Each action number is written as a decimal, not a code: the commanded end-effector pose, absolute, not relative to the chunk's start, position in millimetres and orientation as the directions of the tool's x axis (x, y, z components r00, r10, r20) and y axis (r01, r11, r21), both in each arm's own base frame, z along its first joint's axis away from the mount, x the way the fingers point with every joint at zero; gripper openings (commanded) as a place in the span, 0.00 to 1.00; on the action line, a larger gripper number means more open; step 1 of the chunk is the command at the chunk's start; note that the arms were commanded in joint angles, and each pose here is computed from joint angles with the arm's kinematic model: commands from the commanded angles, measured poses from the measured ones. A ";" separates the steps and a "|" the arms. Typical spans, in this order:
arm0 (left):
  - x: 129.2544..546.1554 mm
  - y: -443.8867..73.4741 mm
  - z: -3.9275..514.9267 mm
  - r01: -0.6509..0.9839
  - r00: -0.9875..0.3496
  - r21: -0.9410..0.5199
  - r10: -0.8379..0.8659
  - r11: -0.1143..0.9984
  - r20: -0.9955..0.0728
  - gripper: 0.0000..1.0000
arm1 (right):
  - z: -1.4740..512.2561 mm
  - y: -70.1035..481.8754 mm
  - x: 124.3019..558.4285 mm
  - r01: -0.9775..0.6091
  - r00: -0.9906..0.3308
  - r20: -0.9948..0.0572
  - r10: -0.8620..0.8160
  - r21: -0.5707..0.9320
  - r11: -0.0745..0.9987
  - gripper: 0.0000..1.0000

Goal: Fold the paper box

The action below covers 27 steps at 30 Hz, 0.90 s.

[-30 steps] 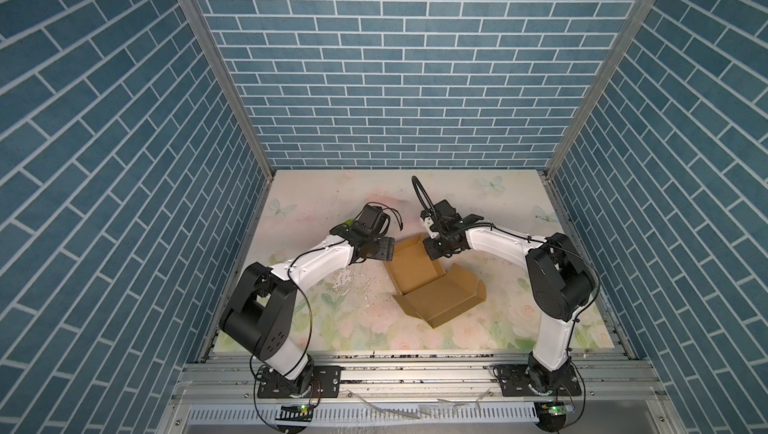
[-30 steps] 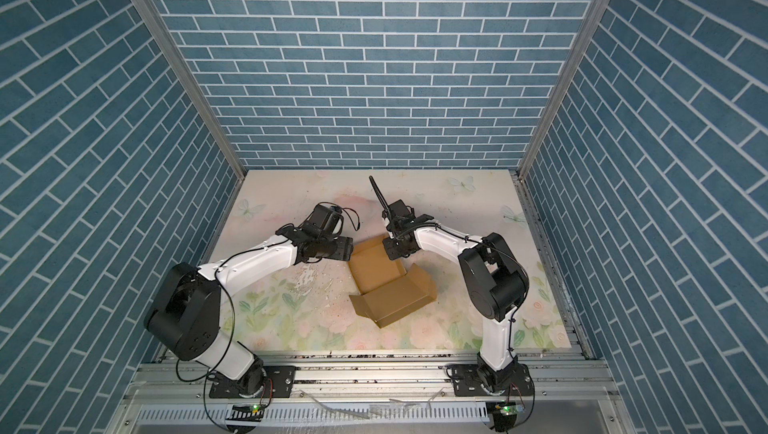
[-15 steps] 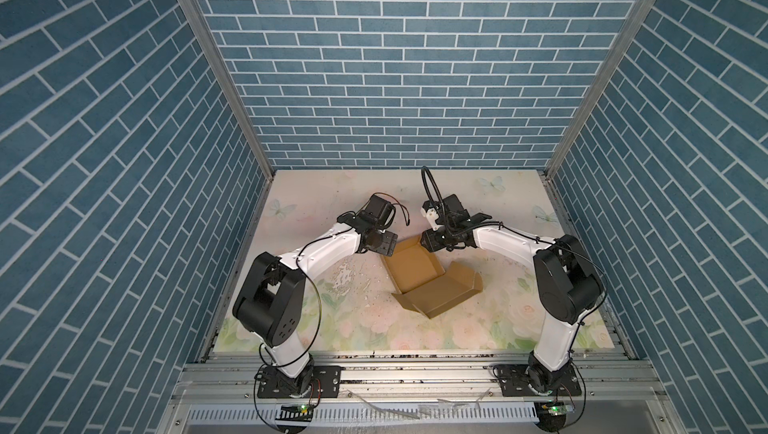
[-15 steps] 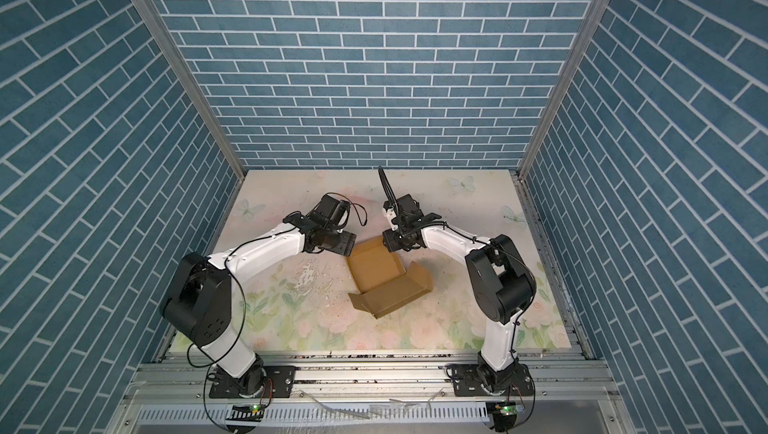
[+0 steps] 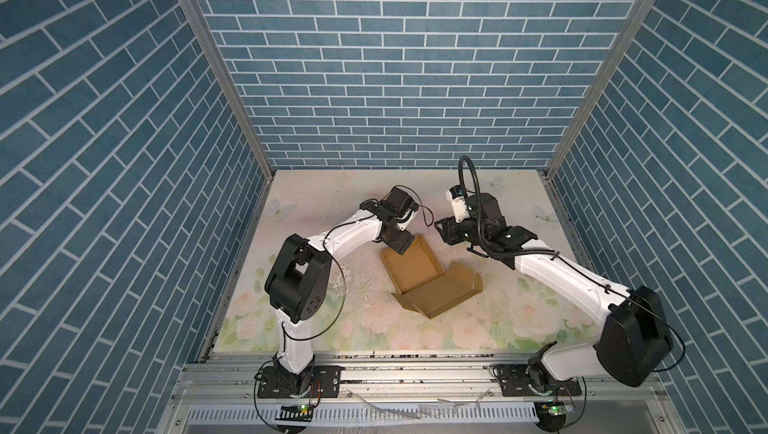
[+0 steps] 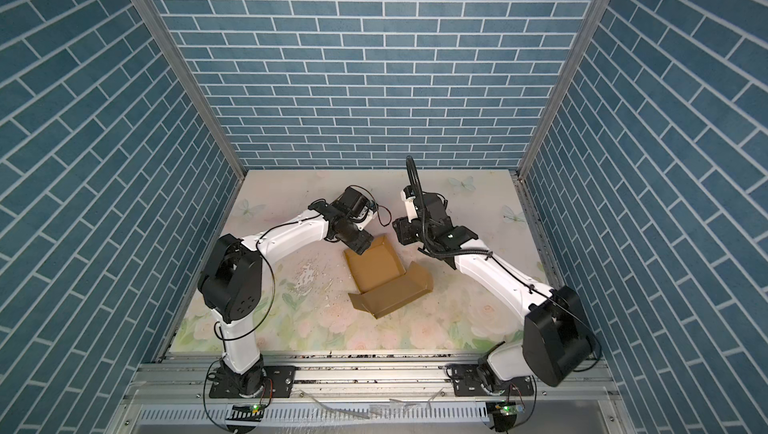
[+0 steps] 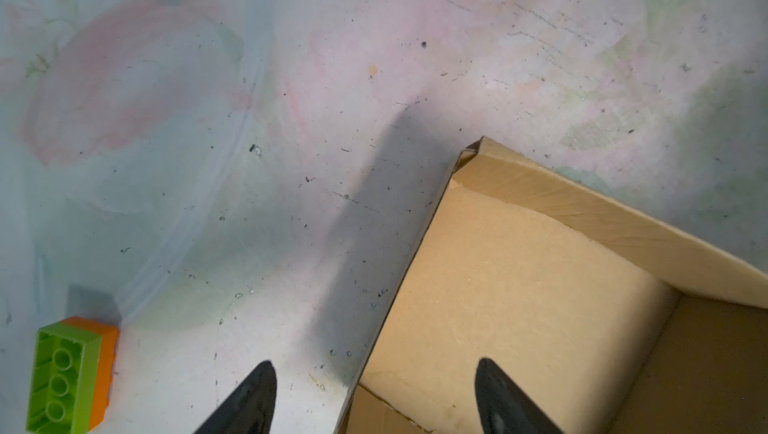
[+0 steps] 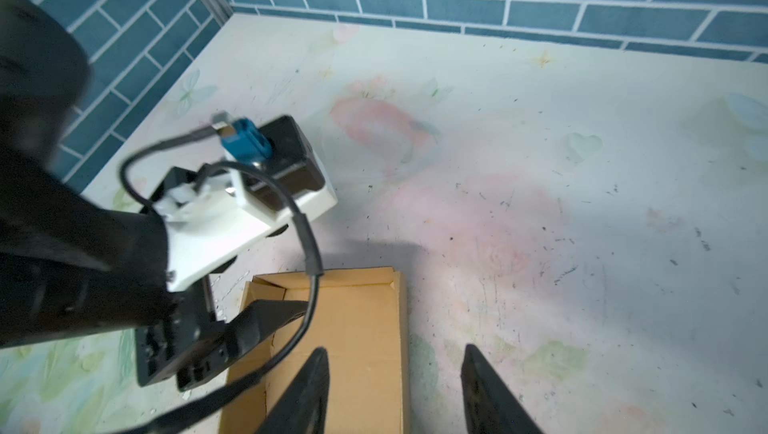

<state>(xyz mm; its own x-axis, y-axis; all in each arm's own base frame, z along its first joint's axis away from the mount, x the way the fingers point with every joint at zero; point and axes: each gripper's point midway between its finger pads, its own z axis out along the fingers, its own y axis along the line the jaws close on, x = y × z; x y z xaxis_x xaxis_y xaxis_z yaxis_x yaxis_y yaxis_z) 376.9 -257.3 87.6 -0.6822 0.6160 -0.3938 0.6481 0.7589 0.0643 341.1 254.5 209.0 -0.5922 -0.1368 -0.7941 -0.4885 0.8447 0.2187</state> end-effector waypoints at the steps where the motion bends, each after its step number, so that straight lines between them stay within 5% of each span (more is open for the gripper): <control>1: 374.6 -254.3 74.8 0.692 -0.659 0.084 0.676 0.717 -0.331 0.76 | 219.3 237.9 340.7 -0.412 -0.585 -0.809 -0.049 0.244 0.878 0.52; 6: 375.7 -255.7 59.1 0.706 -0.652 0.091 0.695 0.702 -0.301 0.69 | 223.5 225.4 330.8 -0.388 -0.582 -0.813 -0.028 0.247 0.888 0.52; 18: 380.3 -257.8 51.6 0.660 -0.685 0.089 0.647 0.746 -0.336 0.26 | 229.5 209.4 329.6 -0.336 -0.585 -0.811 -0.017 0.223 0.915 0.50; 27: 380.6 -247.3 46.5 0.584 -0.744 0.091 0.577 0.807 -0.337 0.18 | 246.2 188.9 331.8 -0.281 -0.563 -0.826 0.011 0.205 0.938 0.50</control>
